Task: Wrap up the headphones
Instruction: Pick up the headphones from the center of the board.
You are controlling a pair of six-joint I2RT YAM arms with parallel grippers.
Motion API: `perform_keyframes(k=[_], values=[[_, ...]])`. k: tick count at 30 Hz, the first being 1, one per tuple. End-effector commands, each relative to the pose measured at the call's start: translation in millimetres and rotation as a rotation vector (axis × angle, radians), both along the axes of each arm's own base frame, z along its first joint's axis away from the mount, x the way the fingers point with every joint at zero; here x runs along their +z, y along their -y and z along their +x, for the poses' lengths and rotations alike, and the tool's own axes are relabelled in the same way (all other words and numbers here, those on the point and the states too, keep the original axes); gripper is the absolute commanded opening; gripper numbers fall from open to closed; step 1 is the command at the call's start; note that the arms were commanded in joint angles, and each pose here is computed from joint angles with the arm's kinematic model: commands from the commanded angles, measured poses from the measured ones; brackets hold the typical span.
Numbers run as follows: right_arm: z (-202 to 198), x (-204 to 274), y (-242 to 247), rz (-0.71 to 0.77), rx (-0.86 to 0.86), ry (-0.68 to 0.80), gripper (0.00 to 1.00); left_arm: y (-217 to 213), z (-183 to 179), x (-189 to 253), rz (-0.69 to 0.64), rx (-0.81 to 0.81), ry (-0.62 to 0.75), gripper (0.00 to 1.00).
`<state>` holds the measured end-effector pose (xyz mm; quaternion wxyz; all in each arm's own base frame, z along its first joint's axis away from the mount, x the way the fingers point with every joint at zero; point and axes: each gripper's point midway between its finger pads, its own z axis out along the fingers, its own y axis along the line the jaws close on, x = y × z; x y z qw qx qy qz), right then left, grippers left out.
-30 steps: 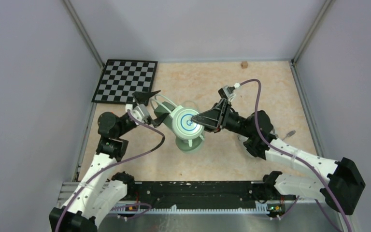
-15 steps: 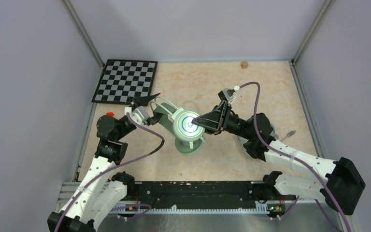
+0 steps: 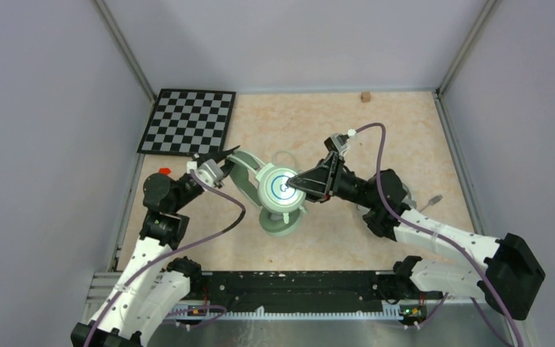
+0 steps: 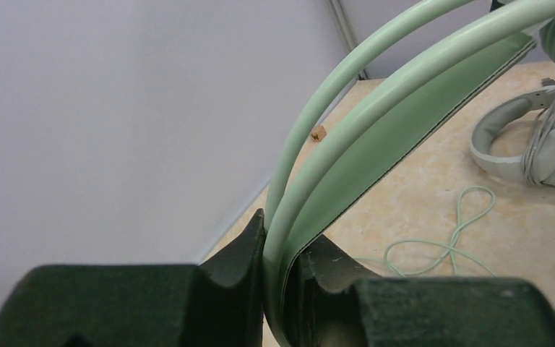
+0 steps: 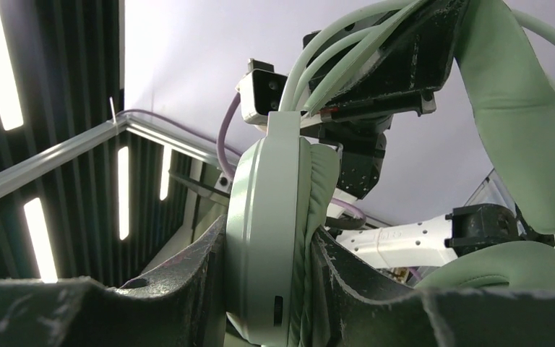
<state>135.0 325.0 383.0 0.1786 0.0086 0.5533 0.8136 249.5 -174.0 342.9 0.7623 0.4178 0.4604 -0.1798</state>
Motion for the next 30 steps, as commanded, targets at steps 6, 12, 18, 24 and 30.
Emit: perform_keyframes(k=[6,12,18,24,30], values=[[22.5,20.2,24.0,-0.049,-0.237,0.207,0.40,1.4,-12.1,-6.3,0.062,-0.027,-0.085,0.09],[48.8,11.4,66.3,-0.567,-0.574,0.637,0.74,-10.4,0.7,-5.6,0.020,0.082,-0.353,0.09],[47.6,25.1,85.5,-0.703,-0.693,1.043,0.74,-17.0,11.2,-12.0,0.010,0.166,-0.586,0.10],[34.6,0.3,43.0,-0.922,-0.691,1.345,0.74,-23.2,17.8,-9.8,0.010,0.234,-0.705,0.10],[16.9,-0.4,5.5,-1.037,-0.797,1.578,0.79,-20.9,19.5,-20.4,0.051,0.234,-0.807,0.10]])
